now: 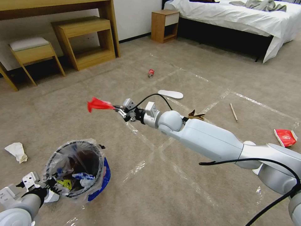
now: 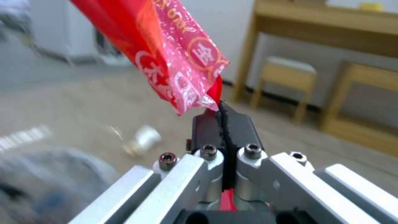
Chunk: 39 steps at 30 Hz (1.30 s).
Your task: Pick up the trash bin and place the garbage on the floor into it.
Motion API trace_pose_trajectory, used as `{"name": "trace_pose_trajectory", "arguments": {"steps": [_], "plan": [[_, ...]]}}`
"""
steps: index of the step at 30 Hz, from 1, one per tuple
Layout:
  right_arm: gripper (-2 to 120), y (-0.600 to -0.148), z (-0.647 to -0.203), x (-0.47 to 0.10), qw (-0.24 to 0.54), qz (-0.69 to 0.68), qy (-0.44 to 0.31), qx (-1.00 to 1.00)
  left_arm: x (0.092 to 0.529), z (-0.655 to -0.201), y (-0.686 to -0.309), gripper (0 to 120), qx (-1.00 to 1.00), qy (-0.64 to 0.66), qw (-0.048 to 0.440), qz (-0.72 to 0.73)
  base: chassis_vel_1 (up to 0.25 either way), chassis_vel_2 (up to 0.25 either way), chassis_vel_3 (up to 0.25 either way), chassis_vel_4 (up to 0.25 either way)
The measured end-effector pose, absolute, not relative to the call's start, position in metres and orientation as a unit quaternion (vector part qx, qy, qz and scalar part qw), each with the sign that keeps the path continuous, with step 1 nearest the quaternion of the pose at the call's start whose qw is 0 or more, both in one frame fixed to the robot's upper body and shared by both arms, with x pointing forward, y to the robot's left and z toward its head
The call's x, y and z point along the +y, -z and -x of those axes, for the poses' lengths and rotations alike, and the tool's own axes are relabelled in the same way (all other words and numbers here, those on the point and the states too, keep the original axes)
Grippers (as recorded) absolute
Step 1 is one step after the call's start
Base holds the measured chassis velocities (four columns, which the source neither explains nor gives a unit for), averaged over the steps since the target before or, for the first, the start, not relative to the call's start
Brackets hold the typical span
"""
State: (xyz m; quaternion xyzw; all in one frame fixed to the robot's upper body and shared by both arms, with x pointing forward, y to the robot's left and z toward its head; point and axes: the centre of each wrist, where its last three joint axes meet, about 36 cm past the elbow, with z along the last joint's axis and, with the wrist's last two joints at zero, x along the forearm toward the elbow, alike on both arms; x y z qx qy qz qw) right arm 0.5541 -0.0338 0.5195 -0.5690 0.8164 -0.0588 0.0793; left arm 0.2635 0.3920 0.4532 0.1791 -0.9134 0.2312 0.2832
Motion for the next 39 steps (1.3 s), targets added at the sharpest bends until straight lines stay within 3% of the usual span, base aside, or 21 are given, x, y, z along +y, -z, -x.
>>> {"name": "trace_pose_trajectory", "arguments": {"steps": [8,19,39], "plan": [[0,-0.533,-0.486,0.026,0.080,0.634,-0.043,0.768,0.391,-0.262,-0.454,0,-0.913,-0.234,0.281,-0.181,0.000,0.000,0.000,0.000],[0,-0.512,-0.437,0.069,0.031,0.674,-0.105,0.731,0.390,-0.264,-0.457,0,-0.915,-0.235,0.275,-0.180,0.000,0.000,0.000,0.000],[0,-0.448,-0.436,0.085,-0.011,0.668,-0.097,0.738,0.383,-0.261,-0.463,0,-0.916,-0.243,0.267,-0.176,0.000,0.000,0.000,0.000]]}}
